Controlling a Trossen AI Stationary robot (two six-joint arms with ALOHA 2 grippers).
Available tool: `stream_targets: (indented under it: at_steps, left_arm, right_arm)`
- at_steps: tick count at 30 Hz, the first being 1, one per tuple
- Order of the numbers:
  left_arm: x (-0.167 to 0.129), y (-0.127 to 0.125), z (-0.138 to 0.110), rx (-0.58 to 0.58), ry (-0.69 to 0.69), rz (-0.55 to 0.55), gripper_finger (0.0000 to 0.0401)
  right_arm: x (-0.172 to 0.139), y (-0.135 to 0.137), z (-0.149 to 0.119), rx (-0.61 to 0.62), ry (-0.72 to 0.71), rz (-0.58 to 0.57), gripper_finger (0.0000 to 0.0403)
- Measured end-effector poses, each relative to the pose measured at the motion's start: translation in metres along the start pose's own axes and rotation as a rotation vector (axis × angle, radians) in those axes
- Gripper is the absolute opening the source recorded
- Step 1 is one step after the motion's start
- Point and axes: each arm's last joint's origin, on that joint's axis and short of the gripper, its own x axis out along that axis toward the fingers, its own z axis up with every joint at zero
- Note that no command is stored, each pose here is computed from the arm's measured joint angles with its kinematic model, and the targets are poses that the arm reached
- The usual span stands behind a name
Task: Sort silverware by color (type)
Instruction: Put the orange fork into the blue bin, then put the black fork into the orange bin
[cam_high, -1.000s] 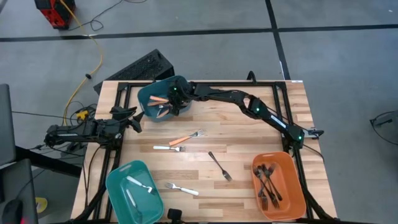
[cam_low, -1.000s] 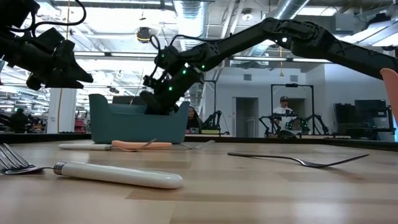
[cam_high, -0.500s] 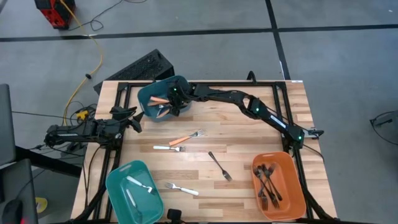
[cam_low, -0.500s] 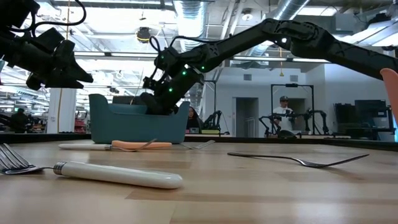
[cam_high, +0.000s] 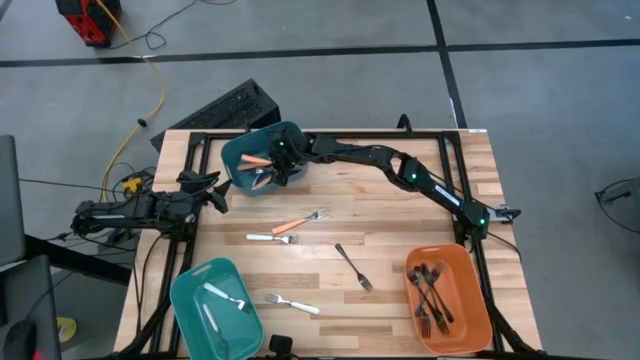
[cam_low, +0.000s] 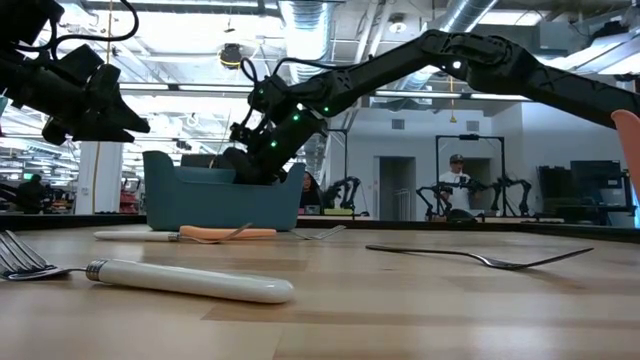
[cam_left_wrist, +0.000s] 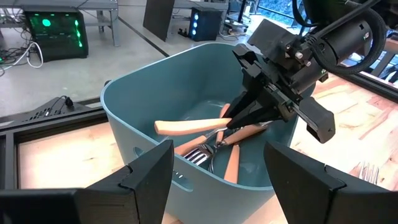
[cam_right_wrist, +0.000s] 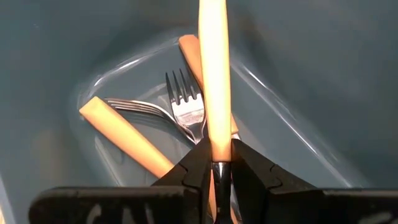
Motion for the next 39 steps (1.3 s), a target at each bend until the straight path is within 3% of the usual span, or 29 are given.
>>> stream_targets:
  at_steps: [4,13,18,26,33,39]
  left_arm:
    - [0.0,0.0,0.0,0.0,0.0,0.0,0.0235]
    - [0.0,0.0,0.0,0.0,0.0,0.0,0.0235]
    - [0.0,0.0,0.0,0.0,0.0,-0.001,0.0235]
    - [0.0,0.0,0.0,-0.001,0.002,-0.004,0.0235]
    - [0.0,0.0,0.0,-0.001,0.004,-0.007,0.0235]
    - [0.0,0.0,0.0,-0.002,0.004,-0.007,0.0235]
  right_arm:
    - [0.0,0.0,0.0,0.001,0.001,0.003,0.0096]
    - [0.0,0.0,0.0,0.007,-0.001,0.002,0.0191]
    - [-0.01,0.0,0.009,-0.002,-0.025,0.0,0.0205]
    - [-0.082,0.002,0.059,-0.079,-0.126,0.001,0.0196]
    - [-0.185,0.014,0.085,-0.137,-0.044,0.025,0.0194]
    - [-0.261,0.026,0.082,-0.052,0.104,0.026,0.0193]
